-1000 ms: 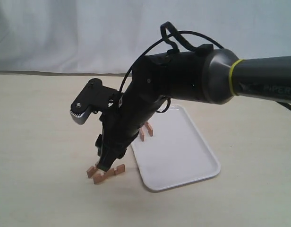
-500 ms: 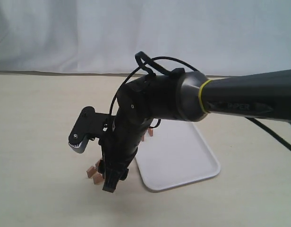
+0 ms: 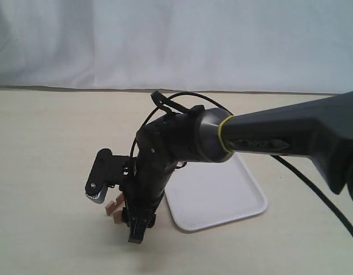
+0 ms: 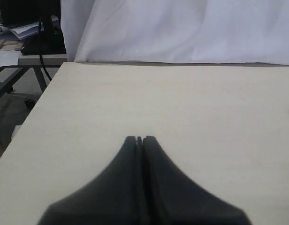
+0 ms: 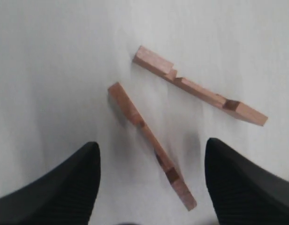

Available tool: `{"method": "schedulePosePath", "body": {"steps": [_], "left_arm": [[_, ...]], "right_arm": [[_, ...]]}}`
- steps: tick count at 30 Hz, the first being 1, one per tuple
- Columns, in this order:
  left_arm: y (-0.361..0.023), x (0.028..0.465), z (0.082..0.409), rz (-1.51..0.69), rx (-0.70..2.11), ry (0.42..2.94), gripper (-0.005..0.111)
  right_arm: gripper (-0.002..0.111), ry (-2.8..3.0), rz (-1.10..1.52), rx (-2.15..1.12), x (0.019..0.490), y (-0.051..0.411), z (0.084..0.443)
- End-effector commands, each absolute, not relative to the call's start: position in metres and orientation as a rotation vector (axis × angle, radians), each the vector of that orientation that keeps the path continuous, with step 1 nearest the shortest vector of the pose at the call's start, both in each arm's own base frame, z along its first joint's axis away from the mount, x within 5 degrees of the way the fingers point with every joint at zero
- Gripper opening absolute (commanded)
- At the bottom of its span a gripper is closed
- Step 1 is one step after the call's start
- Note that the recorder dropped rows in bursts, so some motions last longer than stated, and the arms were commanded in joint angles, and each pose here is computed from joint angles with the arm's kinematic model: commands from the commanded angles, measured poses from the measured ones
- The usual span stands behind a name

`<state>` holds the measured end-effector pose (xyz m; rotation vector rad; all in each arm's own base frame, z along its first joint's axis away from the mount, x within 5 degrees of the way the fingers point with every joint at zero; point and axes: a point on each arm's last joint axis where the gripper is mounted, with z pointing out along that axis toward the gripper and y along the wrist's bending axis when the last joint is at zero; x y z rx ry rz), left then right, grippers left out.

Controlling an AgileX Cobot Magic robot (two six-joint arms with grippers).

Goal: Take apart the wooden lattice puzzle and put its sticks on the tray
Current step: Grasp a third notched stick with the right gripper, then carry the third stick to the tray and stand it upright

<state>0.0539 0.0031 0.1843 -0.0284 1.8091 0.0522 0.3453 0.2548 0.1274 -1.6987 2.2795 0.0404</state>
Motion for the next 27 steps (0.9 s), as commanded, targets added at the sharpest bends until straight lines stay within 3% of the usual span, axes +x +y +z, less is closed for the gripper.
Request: {"method": "schedulePosePath", "body": {"steps": [1, 4, 8, 14, 18, 22, 27], "left_arm": [[0.003, 0.054, 0.185, 0.047, -0.031, 1.792, 0.0], [0.003, 0.054, 0.185, 0.047, -0.031, 1.792, 0.0], [0.003, 0.054, 0.185, 0.047, -0.031, 1.792, 0.0], [0.003, 0.054, 0.185, 0.047, -0.031, 1.792, 0.0], [0.003, 0.054, 0.185, 0.047, -0.031, 1.792, 0.0], [0.003, 0.054, 0.185, 0.047, -0.031, 1.792, 0.0], [0.003, 0.054, 0.185, 0.047, -0.031, 1.792, 0.0]], "right_arm": [[0.056, 2.257, 0.03, -1.702, 0.348, 0.255, 0.125], [0.042, 2.26, 0.03, -1.704, 0.348, 0.255, 0.123], [0.033, 2.258, 0.029, -1.71, 0.347, 0.255, 0.122], [0.005, 2.238, 0.023, -1.792, 0.339, 0.26, 0.121], [0.005, 2.196, 0.018, -1.91, 0.328, 0.265, 0.129], [0.005, 2.134, -0.018, -1.907, 0.321, 0.262, 0.17], [0.005, 2.185, -0.159, -1.451, 0.348, 0.219, 0.233]]}}
